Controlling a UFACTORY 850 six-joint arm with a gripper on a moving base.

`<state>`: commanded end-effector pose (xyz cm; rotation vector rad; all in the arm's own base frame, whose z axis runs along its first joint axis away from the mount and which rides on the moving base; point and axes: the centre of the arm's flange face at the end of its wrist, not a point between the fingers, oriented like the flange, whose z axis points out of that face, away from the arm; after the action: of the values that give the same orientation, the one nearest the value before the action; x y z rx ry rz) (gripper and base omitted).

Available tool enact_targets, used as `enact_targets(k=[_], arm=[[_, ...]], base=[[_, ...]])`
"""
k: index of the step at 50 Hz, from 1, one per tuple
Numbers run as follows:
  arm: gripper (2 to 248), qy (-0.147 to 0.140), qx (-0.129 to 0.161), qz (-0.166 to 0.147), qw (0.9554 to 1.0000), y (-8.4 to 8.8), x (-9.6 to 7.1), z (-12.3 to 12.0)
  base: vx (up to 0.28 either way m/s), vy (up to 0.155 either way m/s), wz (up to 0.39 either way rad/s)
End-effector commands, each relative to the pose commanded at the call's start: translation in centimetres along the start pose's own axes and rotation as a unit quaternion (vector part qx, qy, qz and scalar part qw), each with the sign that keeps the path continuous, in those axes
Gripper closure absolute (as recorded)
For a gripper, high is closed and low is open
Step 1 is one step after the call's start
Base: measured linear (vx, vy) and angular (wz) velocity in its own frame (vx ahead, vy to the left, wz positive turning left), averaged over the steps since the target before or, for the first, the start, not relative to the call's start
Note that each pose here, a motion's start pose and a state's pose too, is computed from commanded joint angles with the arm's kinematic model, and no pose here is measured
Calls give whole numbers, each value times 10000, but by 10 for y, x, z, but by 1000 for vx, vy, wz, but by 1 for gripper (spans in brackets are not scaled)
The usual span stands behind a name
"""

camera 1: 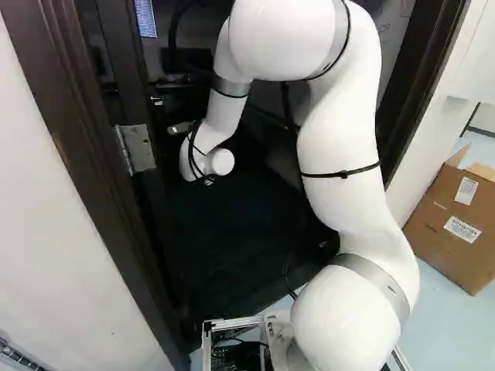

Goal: Open the door and move inside

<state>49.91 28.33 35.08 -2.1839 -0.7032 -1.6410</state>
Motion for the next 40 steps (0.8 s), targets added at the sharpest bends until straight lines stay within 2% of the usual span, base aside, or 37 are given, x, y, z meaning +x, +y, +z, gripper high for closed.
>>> enact_targets(k=[40], arm=[[3,57,129,-86,9999,-7,3,16]], base=[[0,0,0]])
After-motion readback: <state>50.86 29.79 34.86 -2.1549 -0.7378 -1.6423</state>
